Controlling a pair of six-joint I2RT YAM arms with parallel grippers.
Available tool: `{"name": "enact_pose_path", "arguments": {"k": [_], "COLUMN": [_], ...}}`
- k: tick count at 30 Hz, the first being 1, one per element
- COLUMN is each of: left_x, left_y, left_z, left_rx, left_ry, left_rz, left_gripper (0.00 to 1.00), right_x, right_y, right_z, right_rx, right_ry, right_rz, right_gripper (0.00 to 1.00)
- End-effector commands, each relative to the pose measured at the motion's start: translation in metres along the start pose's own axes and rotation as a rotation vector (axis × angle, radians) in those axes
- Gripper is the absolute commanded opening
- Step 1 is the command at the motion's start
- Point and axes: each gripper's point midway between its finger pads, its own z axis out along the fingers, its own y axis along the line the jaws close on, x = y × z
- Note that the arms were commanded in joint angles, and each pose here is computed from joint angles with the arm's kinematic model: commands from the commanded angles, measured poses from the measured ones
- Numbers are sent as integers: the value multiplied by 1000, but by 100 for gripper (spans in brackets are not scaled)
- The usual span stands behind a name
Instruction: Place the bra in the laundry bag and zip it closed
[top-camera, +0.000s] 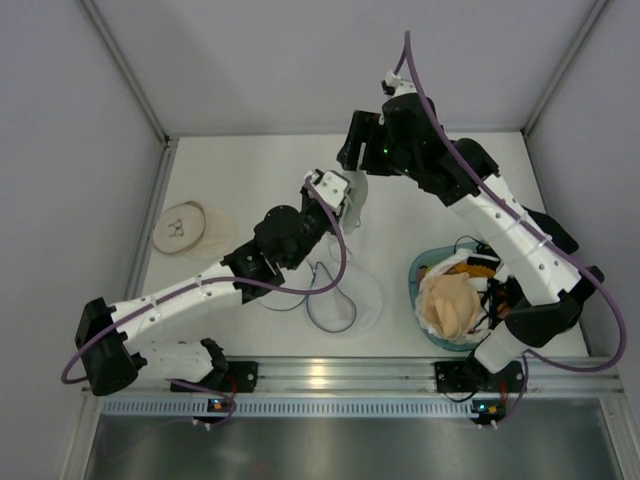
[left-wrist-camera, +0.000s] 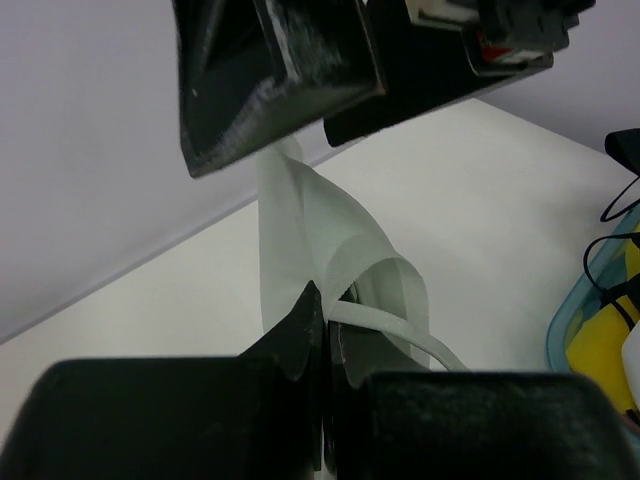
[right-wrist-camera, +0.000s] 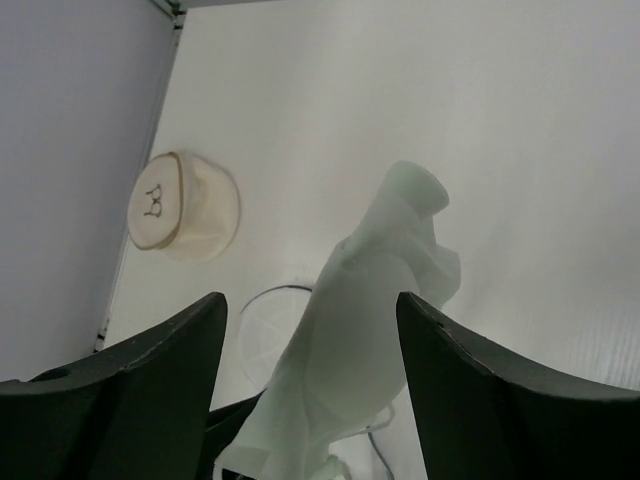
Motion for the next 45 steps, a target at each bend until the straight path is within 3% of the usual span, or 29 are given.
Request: {"name": "enact_pose_path", "arguments": {"k": [1, 3, 6, 10, 12, 14, 15, 17, 18, 21, 24, 25, 29, 33, 34, 37, 40, 45], "left_x": [-37, -38, -41, -40, -41, -47, -49, -55, -58, -67, -81, -83, -85, -83, -88, -77, -67, -68], "left_y": [9, 10, 6, 0, -7, -21, -25, -25, -21, 5, 30, 33, 35, 16, 11, 23, 31, 5], "left_z": [-2, -3, -4, -3, -6, -16, -21, -38, -44, -68, -88, -91, -84, -69, -68, -56, -49, -57], "left_rx": [-43, -39, -21, -13, 23, 111, 137, 178, 172, 93, 20, 10, -7, 170, 278, 429, 512, 724], "left_ry": [-117, -122, -141, -136, -141, -168, -172, -166, -161, -129, -88, -78, 12, 35, 29, 51, 44, 13], "left_rz": [-28, -28, -50, -42, -41, -76, -94, -134, -146, -187, -198, -194, -231, -226, -257, -297, -236, -167], "left_gripper": [0, 0, 0, 0, 1, 11, 39, 54, 67, 81, 86, 88, 90, 92, 92, 93, 93, 94], "right_x": [4, 8, 15, 14, 9, -1, -7, -17, -26, -30, -28, -22, -9, -1, 4, 11, 14, 19], "right_y": [-8, -10, -5, 3, 3, 1, 1, 0, 3, 2, -10, -4, -12, 5, 12, 21, 27, 36], "right_z": [-8, -4, 6, 9, 6, -2, -5, -14, -18, -24, -33, -37, -47, -66, -70, -86, -95, -94], "right_rx": [70, 82, 67, 55, 59, 64, 61, 40, 17, -109, -209, -312, -403, -562, -624, -734, -792, -863], "right_ry": [11, 23, 50, 58, 42, 3, -19, -48, -78, -100, -86, -63, -8, 15, 19, 39, 38, 64], "right_rz": [-14, -24, -31, -53, -57, -75, -85, -131, -140, -244, -309, -394, -580, -721, -769, -829, -842, -817], "right_gripper": [69, 69, 54, 0, 0, 0, 0, 0, 0, 0, 0, 0, 0, 0, 0, 0, 0, 0]}}
